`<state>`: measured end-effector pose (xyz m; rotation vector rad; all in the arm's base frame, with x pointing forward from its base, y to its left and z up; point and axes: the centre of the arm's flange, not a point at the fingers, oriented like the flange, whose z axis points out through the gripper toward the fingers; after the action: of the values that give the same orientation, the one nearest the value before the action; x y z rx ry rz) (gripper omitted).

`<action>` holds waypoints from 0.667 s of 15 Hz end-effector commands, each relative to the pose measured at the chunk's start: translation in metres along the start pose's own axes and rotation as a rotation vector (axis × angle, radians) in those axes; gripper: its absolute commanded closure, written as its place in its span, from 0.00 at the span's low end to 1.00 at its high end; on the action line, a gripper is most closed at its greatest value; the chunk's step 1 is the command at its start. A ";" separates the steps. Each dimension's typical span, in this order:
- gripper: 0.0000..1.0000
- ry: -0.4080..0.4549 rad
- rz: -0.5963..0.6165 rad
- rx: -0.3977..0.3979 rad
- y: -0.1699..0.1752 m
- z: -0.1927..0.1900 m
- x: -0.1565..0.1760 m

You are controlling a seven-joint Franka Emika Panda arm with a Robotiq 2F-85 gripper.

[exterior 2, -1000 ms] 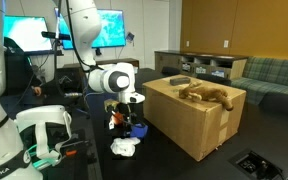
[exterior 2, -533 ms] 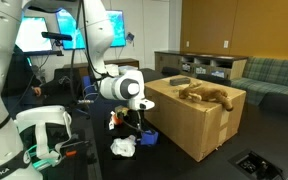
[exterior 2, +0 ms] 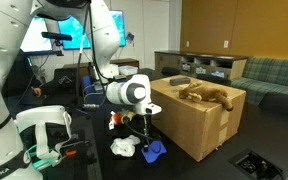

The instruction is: Swap the things on the box with the things on the table

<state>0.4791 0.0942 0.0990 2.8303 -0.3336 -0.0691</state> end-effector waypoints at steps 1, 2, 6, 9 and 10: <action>0.24 0.019 0.012 0.031 0.003 -0.014 -0.006; 0.16 0.019 0.007 0.042 0.003 -0.019 -0.010; 0.00 0.002 -0.036 0.103 -0.001 -0.044 -0.037; 0.00 -0.035 -0.075 0.153 -0.008 -0.051 -0.060; 0.00 -0.046 -0.089 0.169 -0.009 -0.052 -0.068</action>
<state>0.4411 0.1356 0.1294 2.9398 -0.2754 -0.0999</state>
